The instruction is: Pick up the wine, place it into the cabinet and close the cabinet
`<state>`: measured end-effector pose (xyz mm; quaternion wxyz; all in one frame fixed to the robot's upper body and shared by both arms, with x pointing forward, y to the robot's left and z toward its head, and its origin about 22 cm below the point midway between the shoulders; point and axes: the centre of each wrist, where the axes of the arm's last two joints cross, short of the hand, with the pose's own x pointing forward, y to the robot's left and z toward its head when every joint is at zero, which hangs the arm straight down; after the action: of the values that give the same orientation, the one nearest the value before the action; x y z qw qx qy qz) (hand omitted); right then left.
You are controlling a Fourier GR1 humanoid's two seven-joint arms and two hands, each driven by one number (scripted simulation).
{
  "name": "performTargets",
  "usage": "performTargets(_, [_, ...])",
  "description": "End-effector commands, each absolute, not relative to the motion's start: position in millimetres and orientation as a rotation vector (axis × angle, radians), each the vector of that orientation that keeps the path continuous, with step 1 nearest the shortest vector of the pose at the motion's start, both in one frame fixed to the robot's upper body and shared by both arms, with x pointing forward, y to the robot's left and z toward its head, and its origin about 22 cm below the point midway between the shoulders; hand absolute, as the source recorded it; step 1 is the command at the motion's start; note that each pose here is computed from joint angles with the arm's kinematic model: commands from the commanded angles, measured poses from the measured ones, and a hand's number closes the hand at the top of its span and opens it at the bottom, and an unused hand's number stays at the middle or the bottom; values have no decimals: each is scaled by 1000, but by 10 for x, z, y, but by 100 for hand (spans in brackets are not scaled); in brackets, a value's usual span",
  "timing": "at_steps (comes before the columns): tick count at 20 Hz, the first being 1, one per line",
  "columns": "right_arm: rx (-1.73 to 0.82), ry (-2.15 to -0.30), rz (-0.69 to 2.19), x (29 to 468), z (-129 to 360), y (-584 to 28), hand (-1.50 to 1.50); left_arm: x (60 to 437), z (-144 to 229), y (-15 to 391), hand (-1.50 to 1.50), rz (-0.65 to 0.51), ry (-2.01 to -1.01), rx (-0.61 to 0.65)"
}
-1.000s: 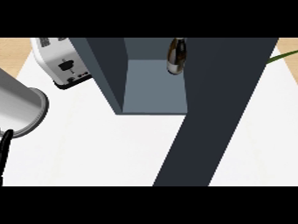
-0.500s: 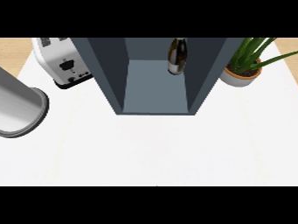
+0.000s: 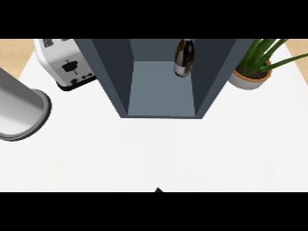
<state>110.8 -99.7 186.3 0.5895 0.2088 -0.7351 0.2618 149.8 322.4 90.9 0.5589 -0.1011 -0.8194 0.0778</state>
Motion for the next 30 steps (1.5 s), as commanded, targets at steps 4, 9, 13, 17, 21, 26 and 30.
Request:
performTargets(4, [609, -1736, 653, 1202, 2006, -482, 150, 1542, 958, 3222, -150, 187, -1937, -283])
performTargets(9, [611, -1729, 589, 1591, 2184, -368, 150, 1612, 1041, 3188, -150, 173, -1936, -293])
performTargets(13, [618, -1750, 589, 1823, 2418, -127, 150, 1684, 1012, 3186, -150, 202, -1922, -279])
performTargets(17, [547, -1799, 583, 2178, 2665, 128, 150, 1709, 914, 3074, -150, 216, -1936, -293])
performTargets(21, [447, -1870, 608, 2472, 2686, 278, 150, 1759, 879, 3177, -150, 207, -1915, -254])
performTargets(26, [334, -1895, 608, 2918, 2658, 294, 150, 1703, 889, 3238, -150, 214, -1941, -235])
performTargets(30, [304, -1853, 583, 3199, 2543, 254, 150, 1700, 956, 3061, -150, 207, -1961, -232])
